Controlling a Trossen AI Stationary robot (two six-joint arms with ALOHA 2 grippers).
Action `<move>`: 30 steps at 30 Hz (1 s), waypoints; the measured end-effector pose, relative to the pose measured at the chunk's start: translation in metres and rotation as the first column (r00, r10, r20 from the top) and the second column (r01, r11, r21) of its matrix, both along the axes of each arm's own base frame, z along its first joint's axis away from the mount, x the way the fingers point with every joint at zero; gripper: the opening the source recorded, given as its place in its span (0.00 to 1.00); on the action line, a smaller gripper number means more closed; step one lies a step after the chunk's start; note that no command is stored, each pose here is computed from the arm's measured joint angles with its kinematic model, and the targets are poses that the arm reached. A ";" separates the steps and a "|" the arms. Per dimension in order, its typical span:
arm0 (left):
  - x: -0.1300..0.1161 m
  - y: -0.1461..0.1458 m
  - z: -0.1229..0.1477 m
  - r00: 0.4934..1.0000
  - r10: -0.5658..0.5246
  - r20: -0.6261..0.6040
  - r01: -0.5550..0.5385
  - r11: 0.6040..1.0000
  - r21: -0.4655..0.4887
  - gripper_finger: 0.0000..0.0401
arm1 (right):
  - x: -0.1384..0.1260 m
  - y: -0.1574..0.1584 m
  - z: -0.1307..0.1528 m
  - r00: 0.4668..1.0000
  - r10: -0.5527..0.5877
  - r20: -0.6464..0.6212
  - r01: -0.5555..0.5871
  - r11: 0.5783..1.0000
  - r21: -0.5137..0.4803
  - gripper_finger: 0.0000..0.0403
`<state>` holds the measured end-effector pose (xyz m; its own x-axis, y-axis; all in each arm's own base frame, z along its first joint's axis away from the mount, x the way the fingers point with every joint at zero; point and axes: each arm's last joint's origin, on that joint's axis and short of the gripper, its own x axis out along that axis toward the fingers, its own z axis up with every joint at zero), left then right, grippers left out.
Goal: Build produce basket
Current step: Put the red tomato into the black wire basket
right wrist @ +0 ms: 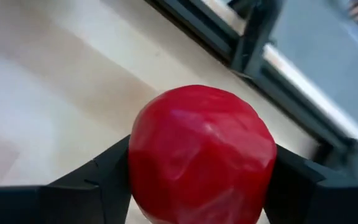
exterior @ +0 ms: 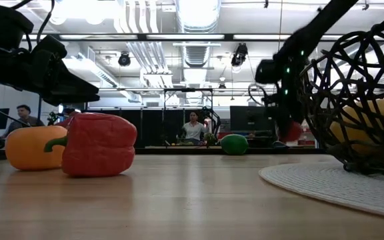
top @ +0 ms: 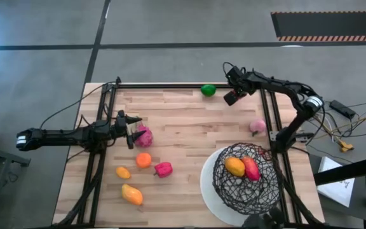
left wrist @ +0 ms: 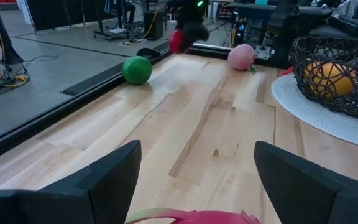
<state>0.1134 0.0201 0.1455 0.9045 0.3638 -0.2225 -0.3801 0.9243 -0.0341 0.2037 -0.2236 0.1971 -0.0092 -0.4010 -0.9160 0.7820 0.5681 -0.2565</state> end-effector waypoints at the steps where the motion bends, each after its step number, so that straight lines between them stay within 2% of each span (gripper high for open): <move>1: 0.000 0.000 0.000 1.000 0.000 0.000 0.000 1.000 0.000 0.74 | 0.003 0.011 0.008 0.999 0.025 -0.031 -0.025 0.999 -0.029 0.63; 4: 0.000 0.000 0.000 1.000 0.000 0.000 0.000 1.000 0.000 0.74 | 0.015 0.055 0.031 0.990 0.081 -0.114 -0.097 0.986 -0.134 0.63; 6: 0.000 0.000 0.000 1.000 0.000 0.000 0.000 1.000 0.000 0.74 | 0.021 0.092 0.046 0.985 0.122 -0.125 -0.144 0.972 -0.184 0.63; 9: 0.000 0.000 0.000 1.000 0.000 0.000 0.000 1.000 0.000 0.74 | 0.025 0.153 0.062 0.978 0.199 -0.056 -0.207 0.955 -0.215 0.63; 13: 0.000 0.000 0.000 1.000 0.000 0.000 0.000 1.000 0.000 0.74 | 0.018 0.234 0.070 0.956 0.286 0.068 -0.269 0.943 -0.197 0.63; 17: 0.000 0.000 0.000 1.000 0.000 0.000 0.000 1.000 0.000 0.74 | 0.003 0.305 0.070 0.911 0.363 0.198 -0.351 0.932 -0.095 0.63; 22: 0.000 0.000 0.000 1.000 0.000 0.000 0.000 1.000 0.000 0.74 | -0.012 0.372 0.067 0.903 0.342 0.261 -0.366 0.929 0.049 0.63; 24: 0.000 0.000 0.000 1.000 0.000 0.000 0.000 1.000 0.000 0.74 | -0.017 0.391 0.064 0.922 0.325 0.212 -0.353 0.929 0.109 0.63; 27: 0.000 0.000 0.000 1.000 0.000 0.000 0.000 1.000 0.000 0.74 | -0.021 0.414 0.054 0.957 0.280 0.073 -0.289 0.939 0.187 0.63; 30: 0.000 0.000 0.000 1.000 0.000 0.000 0.000 1.000 0.000 0.74 | -0.021 0.430 0.038 0.966 0.242 -0.094 -0.217 0.952 0.217 0.63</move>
<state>0.1134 0.0201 0.1454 0.9045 0.3638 -0.2226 -0.3801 0.9243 -0.0338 0.1822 0.2059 0.2356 -0.0520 -0.2111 -0.9761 0.5951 0.7784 -0.2001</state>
